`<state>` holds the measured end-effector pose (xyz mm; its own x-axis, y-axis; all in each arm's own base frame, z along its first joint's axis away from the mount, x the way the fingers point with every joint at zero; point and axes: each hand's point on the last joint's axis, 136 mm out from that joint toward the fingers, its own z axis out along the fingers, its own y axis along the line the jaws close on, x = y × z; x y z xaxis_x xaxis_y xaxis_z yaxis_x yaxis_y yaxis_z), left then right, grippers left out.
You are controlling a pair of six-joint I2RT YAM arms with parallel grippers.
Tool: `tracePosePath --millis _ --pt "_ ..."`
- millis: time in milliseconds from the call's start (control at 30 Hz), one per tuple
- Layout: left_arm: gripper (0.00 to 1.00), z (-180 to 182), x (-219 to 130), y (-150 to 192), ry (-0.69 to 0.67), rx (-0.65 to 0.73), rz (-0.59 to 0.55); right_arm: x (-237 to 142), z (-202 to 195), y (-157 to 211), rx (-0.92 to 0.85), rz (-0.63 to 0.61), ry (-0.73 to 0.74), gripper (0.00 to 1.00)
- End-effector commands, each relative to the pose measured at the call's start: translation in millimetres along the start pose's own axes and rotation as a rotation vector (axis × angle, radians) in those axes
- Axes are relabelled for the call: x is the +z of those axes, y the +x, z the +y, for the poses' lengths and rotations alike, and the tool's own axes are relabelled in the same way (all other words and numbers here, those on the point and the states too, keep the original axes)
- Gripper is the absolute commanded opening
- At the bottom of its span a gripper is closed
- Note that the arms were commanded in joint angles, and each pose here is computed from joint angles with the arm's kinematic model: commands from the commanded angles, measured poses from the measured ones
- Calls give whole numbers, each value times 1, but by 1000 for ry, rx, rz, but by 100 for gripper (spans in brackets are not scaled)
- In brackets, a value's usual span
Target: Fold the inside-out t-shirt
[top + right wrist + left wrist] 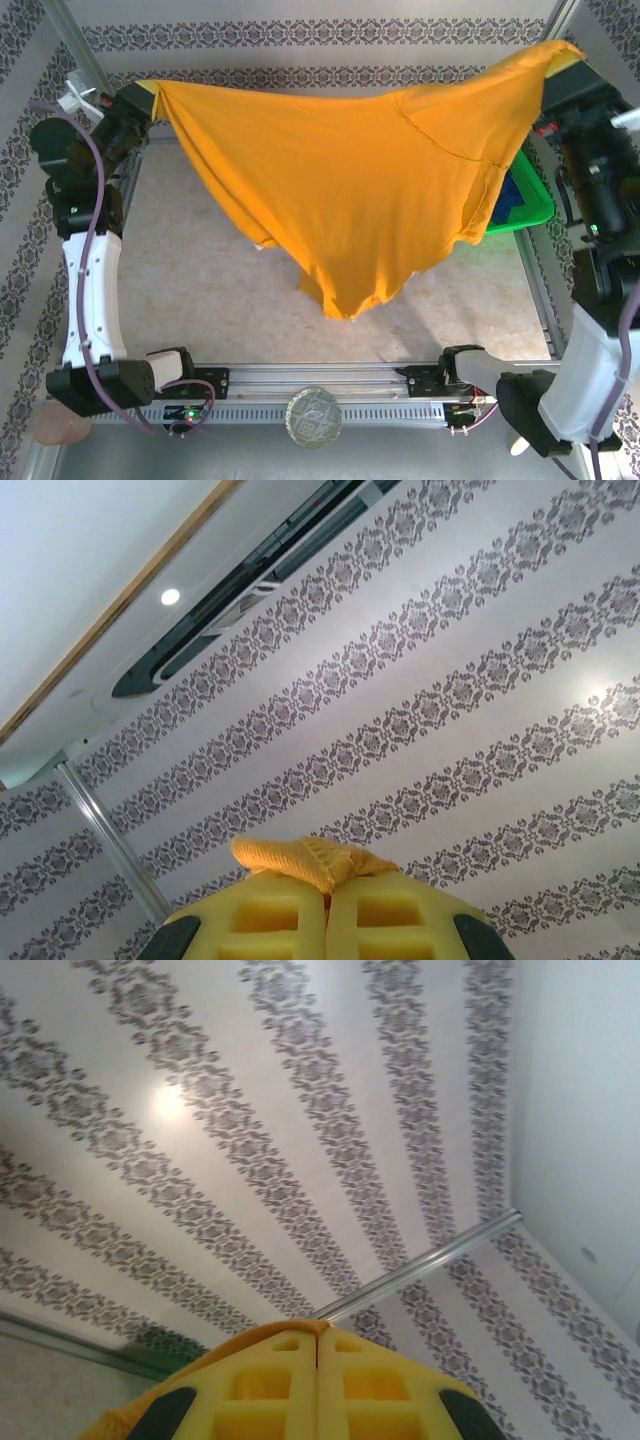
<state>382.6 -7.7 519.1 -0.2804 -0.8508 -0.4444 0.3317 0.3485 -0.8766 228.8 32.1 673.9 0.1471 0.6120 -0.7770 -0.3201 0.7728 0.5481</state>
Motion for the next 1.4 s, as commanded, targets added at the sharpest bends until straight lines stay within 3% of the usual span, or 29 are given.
tracePosePath --millis 0,133,267,367,533,633,733,833,900,1100,1167,1267,1367 --pt "0 87 31 -9 -133 -94 -3 78 -54 60 40 162 84 0" --pt "0 130 59 -22 -175 -118 -5 135 -83 105 94 255 88 0" --pt "0 136 91 -47 -145 -122 -21 181 -88 123 99 287 66 0" --pt "0 114 111 -71 -86 -114 -41 202 -76 117 116 276 23 0" --pt "0 38 117 -104 20 -19 -81 205 -65 86 194 193 -34 0" --pt "0 2 110 -104 59 30 -69 194 -56 79 153 188 -50 0" --pt "0 1 96 -88 44 42 -41 178 -57 94 109 238 -35 0" --pt "0 39 74 -58 -12 6 -20 154 -82 133 119 290 17 0" --pt "0 69 56 -26 -47 -20 21 130 -115 183 168 358 74 0" --pt "0 199 -30 118 -270 -112 221 7 -244 374 318 631 382 0" --pt "0 233 -61 169 -329 -153 290 -39 -278 422 335 717 486 0" --pt "0 276 -109 247 -417 -213 386 -100 -314 470 351 810 631 0" --pt "0 292 -147 295 -468 -243 459 -141 -332 490 374 849 736 0"
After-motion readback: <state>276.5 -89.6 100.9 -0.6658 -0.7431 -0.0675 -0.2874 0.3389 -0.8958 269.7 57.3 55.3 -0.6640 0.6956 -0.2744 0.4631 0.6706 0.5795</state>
